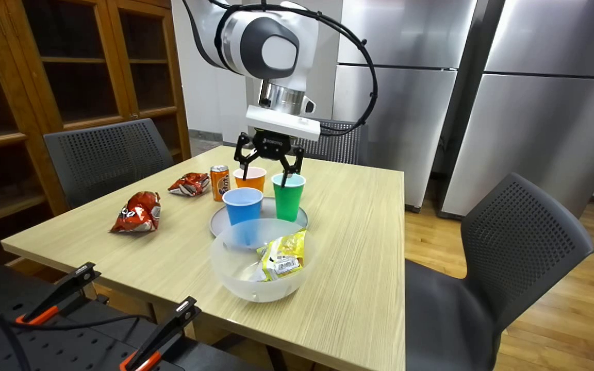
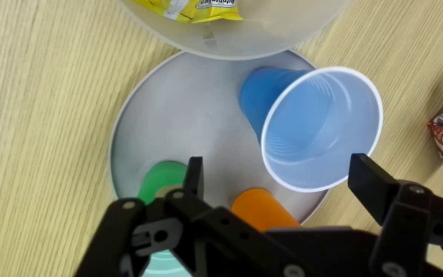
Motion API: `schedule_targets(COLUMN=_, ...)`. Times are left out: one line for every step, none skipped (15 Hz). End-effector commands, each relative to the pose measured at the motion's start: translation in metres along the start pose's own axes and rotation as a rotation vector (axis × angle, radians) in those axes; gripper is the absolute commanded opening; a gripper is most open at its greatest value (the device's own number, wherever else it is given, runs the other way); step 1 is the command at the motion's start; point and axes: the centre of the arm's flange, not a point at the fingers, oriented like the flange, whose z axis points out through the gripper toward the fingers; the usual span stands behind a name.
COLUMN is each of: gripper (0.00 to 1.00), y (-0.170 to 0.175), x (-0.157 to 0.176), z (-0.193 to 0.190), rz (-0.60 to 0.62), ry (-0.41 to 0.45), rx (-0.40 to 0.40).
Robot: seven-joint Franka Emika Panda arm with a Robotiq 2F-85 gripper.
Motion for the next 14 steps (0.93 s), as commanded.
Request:
schedule_targets(gripper=1.00, y=-0.021, x=-0.016, z=-0.025, rz=-0.022, ry=0.031, rx=-0.002)
schedule_targets(gripper=1.00, y=-0.026, x=-0.019, z=-0.029, rz=-0.026, ry=0.036, rx=-0.006)
schedule_targets(gripper=1.00, y=-0.032, x=-0.022, z=-0.033, rz=-0.031, ry=0.039, rx=-0.011)
schedule_targets(gripper=1.00, y=-0.038, x=-0.024, z=-0.036, rz=-0.036, ry=0.042, rx=-0.015)
schedule_targets(gripper=1.00, y=-0.046, x=-0.027, z=-0.039, rz=-0.044, ry=0.042, rx=-0.020)
schedule_targets(gripper=1.00, y=-0.052, x=-0.029, z=-0.042, rz=-0.050, ry=0.043, rx=-0.026)
schedule_targets(gripper=1.00, y=-0.060, x=-0.030, z=-0.044, rz=-0.058, ry=0.043, rx=-0.030)
schedule_targets(gripper=1.00, y=-0.070, x=-0.031, z=-0.045, rz=-0.069, ry=0.041, rx=-0.033)
schedule_targets(gripper=1.00, y=-0.079, x=-0.032, z=-0.046, rz=-0.081, ry=0.039, rx=-0.036)
schedule_targets(gripper=1.00, y=-0.090, x=-0.031, z=-0.046, rz=-0.096, ry=0.034, rx=-0.039)
schedule_targets(gripper=1.00, y=-0.100, x=-0.031, z=-0.046, rz=-0.111, ry=0.029, rx=-0.042)
schedule_targets(gripper=1.00, y=-0.113, x=-0.029, z=-0.045, rz=-0.131, ry=0.022, rx=-0.046)
schedule_targets(gripper=1.00, y=-0.124, x=-0.027, z=-0.044, rz=-0.149, ry=0.017, rx=-0.050)
schedule_targets(gripper=1.00, y=-0.137, x=-0.025, z=-0.043, rz=-0.172, ry=0.008, rx=-0.056)
